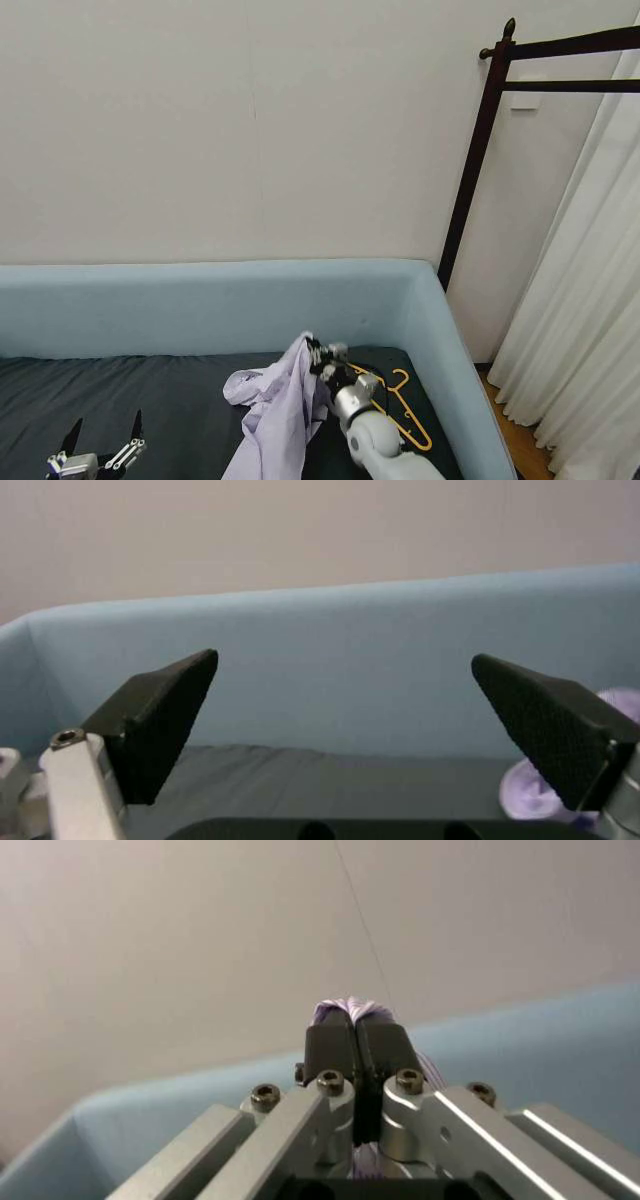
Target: Pick up the clothes from the sofa and hang them on the clothes hanger.
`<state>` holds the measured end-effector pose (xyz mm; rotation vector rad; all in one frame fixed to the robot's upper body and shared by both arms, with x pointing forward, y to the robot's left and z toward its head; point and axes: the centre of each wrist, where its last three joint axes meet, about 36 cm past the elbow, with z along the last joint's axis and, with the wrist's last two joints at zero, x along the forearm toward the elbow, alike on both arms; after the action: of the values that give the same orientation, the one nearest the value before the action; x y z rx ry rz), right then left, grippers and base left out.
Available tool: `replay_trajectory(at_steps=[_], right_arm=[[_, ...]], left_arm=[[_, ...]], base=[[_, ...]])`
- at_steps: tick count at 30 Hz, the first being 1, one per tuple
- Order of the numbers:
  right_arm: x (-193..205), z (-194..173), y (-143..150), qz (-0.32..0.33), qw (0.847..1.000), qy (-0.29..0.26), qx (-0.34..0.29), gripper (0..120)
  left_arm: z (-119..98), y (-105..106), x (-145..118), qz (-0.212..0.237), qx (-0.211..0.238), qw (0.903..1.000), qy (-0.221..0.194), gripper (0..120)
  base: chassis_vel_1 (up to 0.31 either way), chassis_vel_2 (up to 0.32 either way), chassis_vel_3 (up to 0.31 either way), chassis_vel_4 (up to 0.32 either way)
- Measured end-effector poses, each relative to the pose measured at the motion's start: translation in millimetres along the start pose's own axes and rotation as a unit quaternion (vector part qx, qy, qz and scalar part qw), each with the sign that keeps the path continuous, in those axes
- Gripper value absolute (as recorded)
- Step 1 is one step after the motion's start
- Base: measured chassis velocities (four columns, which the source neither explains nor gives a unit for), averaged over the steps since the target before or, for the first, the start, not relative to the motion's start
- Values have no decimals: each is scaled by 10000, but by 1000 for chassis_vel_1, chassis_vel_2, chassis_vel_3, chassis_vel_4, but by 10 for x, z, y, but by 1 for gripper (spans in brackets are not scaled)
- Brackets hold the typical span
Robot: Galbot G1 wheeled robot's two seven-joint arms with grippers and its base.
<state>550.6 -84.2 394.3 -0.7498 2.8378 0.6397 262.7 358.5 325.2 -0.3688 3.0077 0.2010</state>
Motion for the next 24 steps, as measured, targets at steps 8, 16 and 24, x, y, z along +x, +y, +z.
replay_trajectory(at_steps=[8,16,24], right_arm=[[-295,-675,495,-107,9964,-776,-326,0],[260,-539,615,284,9957,-815,320,0],[1992,1024,527,260,9876,1068,1124,0]], left_arm=[[-1,18,-3,-24,24,10000,-44,100],[23,20,-4,-9,33,9999,-111,100],[100,-112,-47,98,74,9999,-104,100]], base=[[0,0,0,0],[0,0,0,0],[0,0,0,0]])
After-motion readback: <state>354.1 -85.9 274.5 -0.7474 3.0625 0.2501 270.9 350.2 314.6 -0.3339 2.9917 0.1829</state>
